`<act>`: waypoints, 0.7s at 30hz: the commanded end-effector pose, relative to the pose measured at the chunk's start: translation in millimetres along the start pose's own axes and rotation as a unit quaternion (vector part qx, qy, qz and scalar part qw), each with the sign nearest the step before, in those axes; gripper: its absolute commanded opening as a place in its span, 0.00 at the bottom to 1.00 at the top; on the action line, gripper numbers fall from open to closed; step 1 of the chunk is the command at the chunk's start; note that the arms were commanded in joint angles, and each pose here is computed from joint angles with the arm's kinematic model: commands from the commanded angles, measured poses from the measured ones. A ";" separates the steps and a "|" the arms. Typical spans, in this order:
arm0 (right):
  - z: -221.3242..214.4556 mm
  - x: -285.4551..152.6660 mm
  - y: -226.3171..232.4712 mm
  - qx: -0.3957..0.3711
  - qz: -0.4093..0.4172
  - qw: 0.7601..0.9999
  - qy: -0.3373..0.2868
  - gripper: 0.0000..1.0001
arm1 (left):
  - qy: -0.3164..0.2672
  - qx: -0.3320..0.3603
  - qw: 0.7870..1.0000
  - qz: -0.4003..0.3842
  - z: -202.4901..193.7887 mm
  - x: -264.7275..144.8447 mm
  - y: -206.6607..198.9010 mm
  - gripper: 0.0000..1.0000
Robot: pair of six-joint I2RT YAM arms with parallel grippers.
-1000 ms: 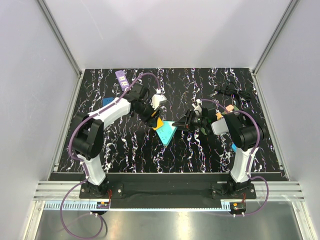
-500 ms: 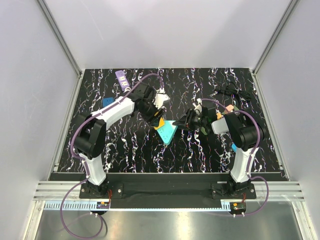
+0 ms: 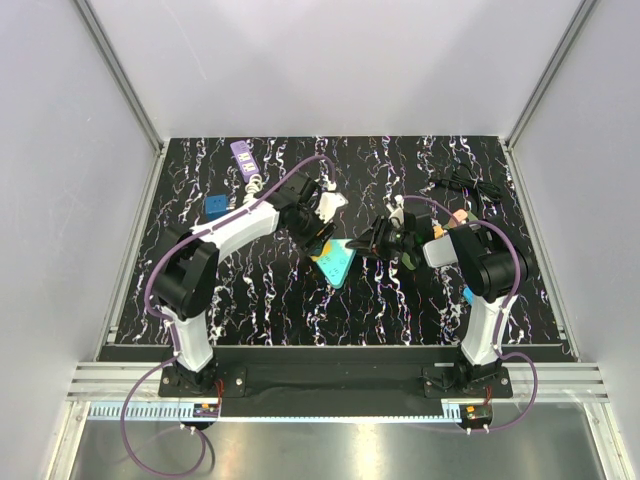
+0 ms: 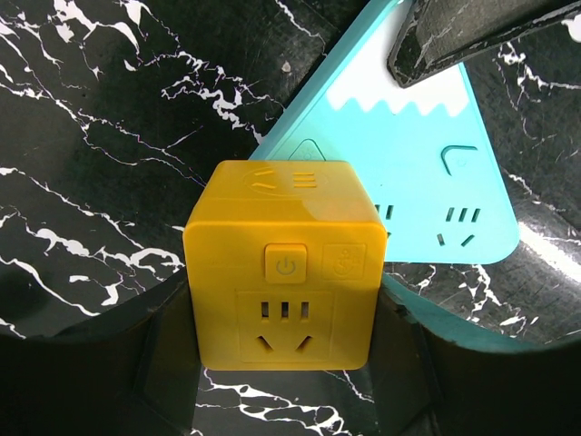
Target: Insert the plug
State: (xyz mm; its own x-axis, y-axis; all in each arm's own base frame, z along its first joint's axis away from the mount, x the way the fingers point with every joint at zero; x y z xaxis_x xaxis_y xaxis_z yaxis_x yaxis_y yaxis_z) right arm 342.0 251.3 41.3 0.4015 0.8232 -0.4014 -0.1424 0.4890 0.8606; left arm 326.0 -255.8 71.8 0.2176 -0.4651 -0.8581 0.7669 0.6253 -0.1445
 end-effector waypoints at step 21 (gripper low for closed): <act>-33.8 12.8 19.4 0.030 0.060 0.997 0.038 0.00 | 0.013 -0.108 0.993 -0.050 -26.8 60.6 -47.3 0.34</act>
State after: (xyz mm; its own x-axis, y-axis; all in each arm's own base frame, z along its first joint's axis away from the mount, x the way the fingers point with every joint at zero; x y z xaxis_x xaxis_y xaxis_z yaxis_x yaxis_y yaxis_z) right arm 354.8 249.6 42.1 0.4756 0.8178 -0.3241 -0.1192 0.4250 0.8973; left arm 328.4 -261.0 68.5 0.2888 -0.4809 -0.8278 0.6684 0.7204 -0.1853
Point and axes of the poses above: each gripper's point midway between its finger pads, its own x axis out along the fingers, its own y axis along the line the jaws close on, z = x × y, the point moved 1 cm from there along -x, back along the fingers, and after that the axes turned 6 degrees about -x, right-handed, at the moved point
